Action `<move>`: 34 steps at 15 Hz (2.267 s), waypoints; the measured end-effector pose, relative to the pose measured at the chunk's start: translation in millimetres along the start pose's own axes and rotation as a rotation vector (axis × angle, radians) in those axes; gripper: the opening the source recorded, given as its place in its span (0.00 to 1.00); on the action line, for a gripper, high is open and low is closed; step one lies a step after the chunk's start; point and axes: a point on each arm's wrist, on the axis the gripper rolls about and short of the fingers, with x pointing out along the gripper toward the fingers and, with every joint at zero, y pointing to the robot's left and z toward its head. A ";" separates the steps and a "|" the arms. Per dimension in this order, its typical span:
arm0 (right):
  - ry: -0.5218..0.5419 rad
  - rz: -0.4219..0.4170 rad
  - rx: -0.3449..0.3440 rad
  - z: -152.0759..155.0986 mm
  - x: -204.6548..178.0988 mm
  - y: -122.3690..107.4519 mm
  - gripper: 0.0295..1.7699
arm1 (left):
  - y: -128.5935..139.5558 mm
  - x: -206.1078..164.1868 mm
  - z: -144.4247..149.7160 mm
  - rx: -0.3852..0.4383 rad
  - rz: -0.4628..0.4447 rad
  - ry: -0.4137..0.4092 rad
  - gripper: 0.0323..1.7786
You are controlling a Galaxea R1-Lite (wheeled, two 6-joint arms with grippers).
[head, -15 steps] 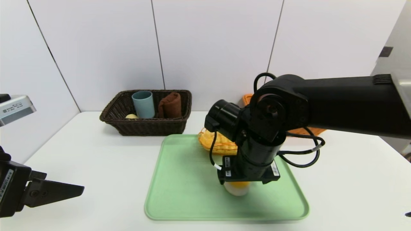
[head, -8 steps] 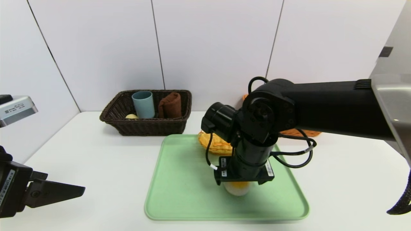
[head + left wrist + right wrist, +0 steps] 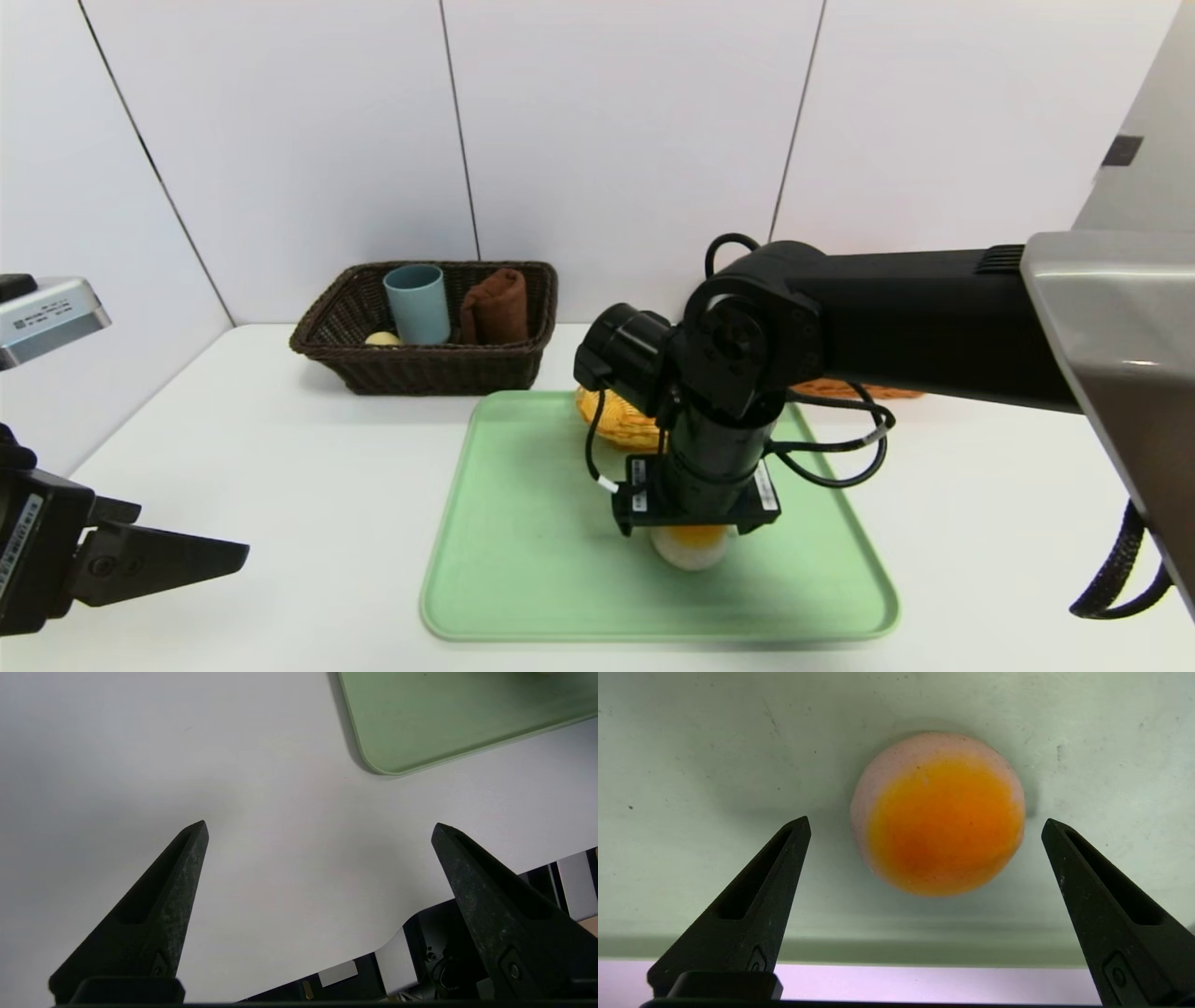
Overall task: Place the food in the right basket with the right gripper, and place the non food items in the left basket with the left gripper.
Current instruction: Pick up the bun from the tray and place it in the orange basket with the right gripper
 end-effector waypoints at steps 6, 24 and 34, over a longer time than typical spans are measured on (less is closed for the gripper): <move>0.006 -0.005 0.003 1.9 5.5 2.1 0.69 | -0.3 -0.5 0.9 0.002 -0.002 -0.004 0.95; -0.032 0.108 0.015 -1.3 -38.0 -8.8 0.05 | -0.2 -1.2 2.6 0.002 0.001 -0.018 0.95; -0.529 0.279 0.196 53.7 -134.7 -104.6 0.04 | -0.6 4.8 3.5 0.004 -0.003 0.007 0.95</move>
